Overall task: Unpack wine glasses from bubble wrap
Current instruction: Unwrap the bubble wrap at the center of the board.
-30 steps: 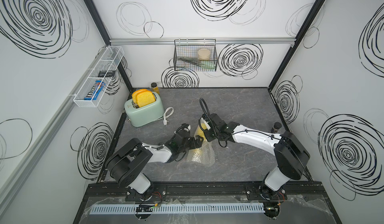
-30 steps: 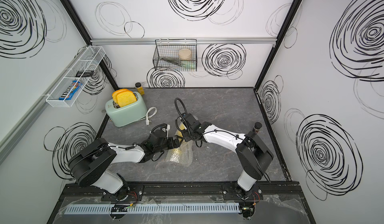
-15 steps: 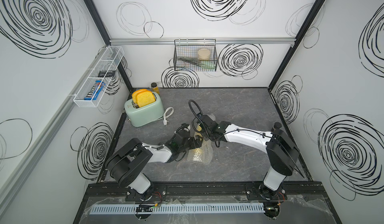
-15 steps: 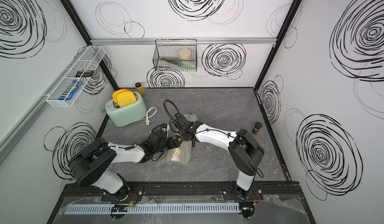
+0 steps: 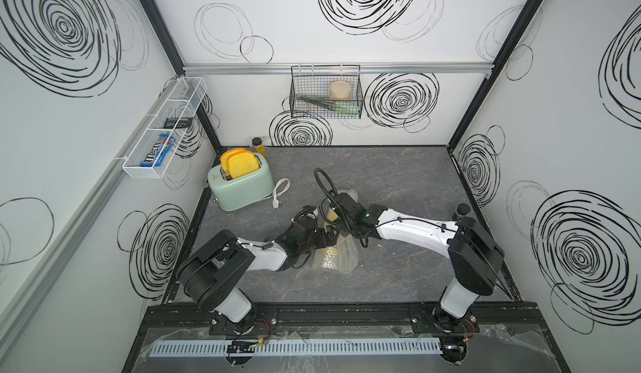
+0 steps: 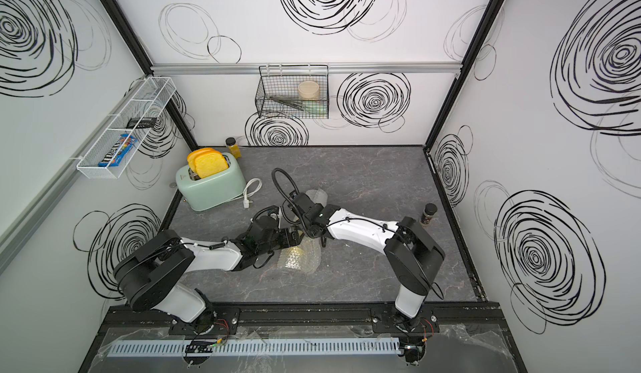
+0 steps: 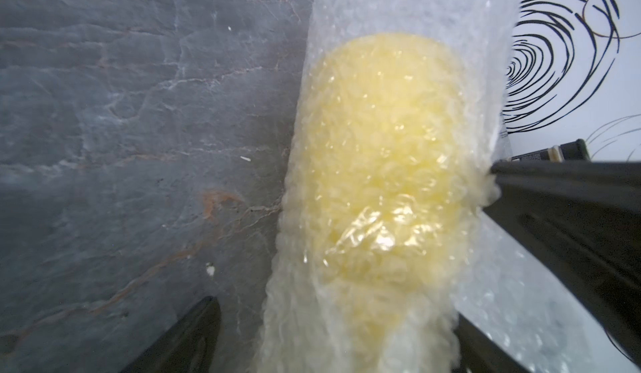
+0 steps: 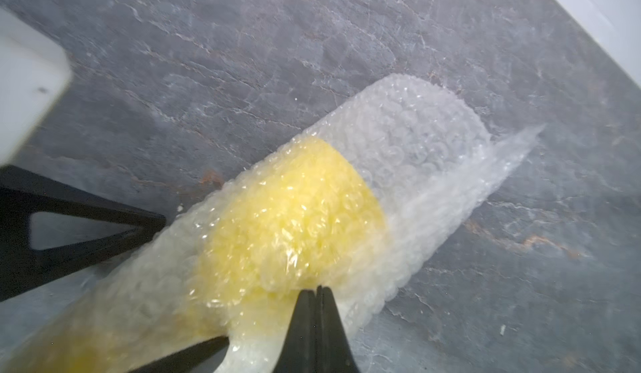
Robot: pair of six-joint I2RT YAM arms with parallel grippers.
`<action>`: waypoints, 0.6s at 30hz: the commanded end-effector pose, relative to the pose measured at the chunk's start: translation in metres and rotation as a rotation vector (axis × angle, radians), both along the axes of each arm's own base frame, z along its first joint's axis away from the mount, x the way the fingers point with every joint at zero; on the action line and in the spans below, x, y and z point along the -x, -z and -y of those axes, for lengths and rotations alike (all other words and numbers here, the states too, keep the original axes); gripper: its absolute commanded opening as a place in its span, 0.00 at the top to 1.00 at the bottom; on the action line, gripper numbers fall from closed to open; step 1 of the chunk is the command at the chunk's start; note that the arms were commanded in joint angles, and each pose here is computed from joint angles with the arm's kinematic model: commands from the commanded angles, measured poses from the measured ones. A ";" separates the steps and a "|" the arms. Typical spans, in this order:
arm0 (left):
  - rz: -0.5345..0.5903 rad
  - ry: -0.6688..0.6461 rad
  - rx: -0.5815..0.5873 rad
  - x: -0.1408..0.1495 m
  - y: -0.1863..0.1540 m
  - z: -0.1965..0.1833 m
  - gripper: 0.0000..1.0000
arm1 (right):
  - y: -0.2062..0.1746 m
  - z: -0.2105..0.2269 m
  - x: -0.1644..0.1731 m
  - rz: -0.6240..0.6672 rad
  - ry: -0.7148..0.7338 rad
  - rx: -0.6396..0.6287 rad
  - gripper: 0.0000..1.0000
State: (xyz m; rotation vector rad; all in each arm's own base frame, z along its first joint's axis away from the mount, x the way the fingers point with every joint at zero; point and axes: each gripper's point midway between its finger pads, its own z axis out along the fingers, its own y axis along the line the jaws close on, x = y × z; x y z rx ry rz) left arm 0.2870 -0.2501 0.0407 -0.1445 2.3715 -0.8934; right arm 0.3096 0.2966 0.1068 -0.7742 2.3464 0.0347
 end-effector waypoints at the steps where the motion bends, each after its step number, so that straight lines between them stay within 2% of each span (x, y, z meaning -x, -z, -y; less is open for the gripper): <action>1: -0.023 -0.019 -0.024 0.001 0.010 -0.006 0.05 | -0.024 -0.005 0.001 -0.060 -0.003 -0.219 1.00; 7: -0.034 -0.030 -0.011 0.002 0.014 -0.009 0.05 | -0.037 0.012 0.000 -0.129 0.025 -0.429 1.00; 18: -0.014 -0.045 0.029 -0.001 -0.002 -0.014 0.05 | -0.034 0.037 0.008 -0.133 0.087 -0.546 1.00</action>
